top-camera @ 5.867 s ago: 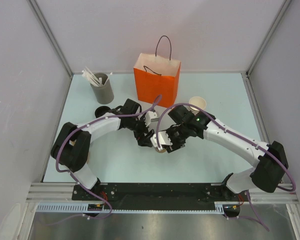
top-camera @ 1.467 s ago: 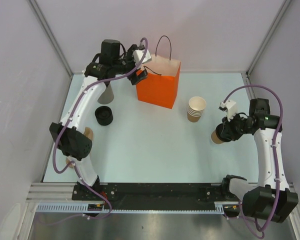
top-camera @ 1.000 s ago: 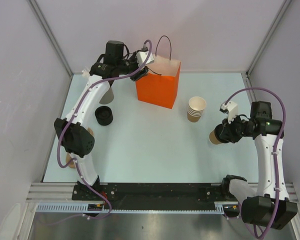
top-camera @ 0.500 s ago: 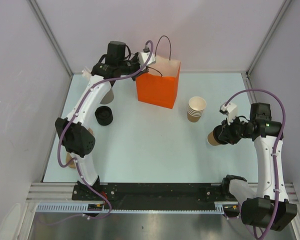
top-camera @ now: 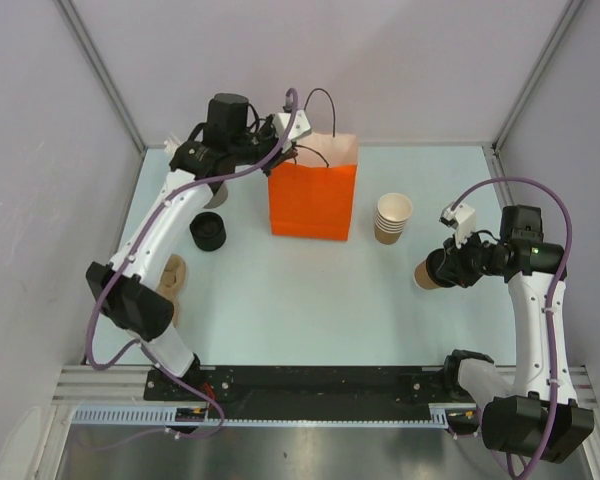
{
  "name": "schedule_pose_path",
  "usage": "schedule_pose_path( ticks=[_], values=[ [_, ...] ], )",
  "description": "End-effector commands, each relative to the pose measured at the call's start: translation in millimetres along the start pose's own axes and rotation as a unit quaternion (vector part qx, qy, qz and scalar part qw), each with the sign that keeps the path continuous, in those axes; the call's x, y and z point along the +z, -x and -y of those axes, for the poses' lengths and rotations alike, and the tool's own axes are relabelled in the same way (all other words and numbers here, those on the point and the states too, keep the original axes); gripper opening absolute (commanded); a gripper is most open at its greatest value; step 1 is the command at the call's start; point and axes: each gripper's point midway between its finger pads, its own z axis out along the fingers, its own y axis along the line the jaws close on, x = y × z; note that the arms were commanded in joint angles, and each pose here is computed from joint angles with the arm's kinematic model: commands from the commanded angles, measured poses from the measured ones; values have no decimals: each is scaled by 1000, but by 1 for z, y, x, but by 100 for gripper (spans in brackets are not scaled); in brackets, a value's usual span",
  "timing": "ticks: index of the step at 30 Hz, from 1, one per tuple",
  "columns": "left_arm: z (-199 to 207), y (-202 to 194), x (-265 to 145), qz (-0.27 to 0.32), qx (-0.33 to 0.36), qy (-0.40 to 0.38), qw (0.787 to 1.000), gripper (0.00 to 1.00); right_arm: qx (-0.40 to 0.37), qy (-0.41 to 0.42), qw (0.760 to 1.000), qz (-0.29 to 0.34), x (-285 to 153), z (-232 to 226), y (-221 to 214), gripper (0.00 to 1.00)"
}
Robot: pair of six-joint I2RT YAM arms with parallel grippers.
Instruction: Pack the takeout coffee
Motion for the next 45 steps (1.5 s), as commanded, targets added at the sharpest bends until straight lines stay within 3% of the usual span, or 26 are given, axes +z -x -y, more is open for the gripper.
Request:
schedule_pose_path(
  ticks=[1, 21, 28, 34, 45],
  values=[
    [20, 34, -37, 30, -1, 25, 999, 0, -7, -1, 1000, 23, -2, -1, 10, 0],
    [118, 20, -87, 8, -75, 8, 997, 0, -20, -16, 999, 38, -11, -7, 14, 0],
    [134, 26, -96, 12, -97, -8, 995, 0, -7, -20, 999, 31, -7, 0, 13, 0],
    [150, 28, -94, 16, -117, -42, 992, 8, -5, -15, 999, 35, -6, -2, 15, 0],
    [169, 59, -85, 57, -173, -118, 976, 6, 0, -15, 999, 40, -4, -4, 20, 0]
  ],
)
